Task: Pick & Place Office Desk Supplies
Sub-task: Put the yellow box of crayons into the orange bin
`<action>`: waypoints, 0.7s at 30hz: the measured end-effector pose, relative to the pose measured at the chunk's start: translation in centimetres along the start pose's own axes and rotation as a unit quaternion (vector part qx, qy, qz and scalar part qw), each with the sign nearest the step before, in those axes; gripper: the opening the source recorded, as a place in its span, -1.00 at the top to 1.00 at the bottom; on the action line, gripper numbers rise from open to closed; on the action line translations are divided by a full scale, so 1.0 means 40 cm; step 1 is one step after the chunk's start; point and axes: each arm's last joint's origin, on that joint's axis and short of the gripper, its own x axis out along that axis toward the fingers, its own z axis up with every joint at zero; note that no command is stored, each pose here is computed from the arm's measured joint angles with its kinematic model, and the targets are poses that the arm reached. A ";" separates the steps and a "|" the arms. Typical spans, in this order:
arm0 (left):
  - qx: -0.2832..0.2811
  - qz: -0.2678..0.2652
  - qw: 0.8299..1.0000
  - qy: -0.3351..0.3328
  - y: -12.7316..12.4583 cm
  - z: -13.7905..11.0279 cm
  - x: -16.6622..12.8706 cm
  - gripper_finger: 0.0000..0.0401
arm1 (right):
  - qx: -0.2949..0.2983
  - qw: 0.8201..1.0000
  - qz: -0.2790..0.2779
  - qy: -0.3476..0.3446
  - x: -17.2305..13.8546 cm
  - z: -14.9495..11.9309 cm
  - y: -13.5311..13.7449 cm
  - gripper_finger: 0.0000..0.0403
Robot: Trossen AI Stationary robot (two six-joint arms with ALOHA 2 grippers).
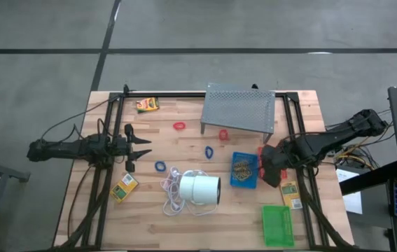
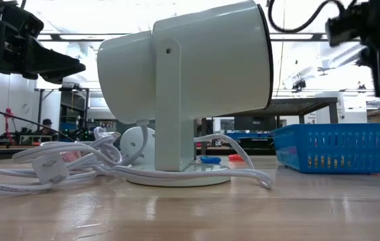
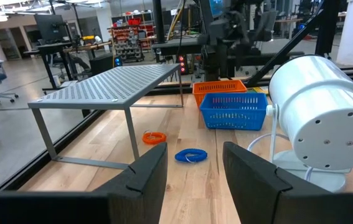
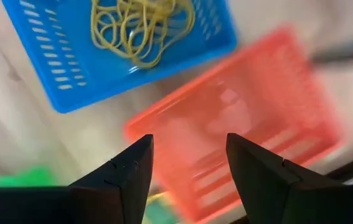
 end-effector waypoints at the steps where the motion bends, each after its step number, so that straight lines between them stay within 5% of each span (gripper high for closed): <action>1: 0.000 0.000 1.000 0.000 0.000 0.000 0.000 0.21 | -0.034 0.999 -0.016 -0.012 -0.007 0.005 0.000 0.01; 7: 0.000 0.000 1.000 0.000 0.000 0.000 0.000 0.21 | -0.142 0.987 -0.070 -0.019 -0.037 0.021 0.001 0.01; 21: 0.000 0.000 1.000 0.000 0.000 0.000 0.000 0.21 | -0.241 0.966 -0.033 0.087 0.006 -0.041 -0.044 0.01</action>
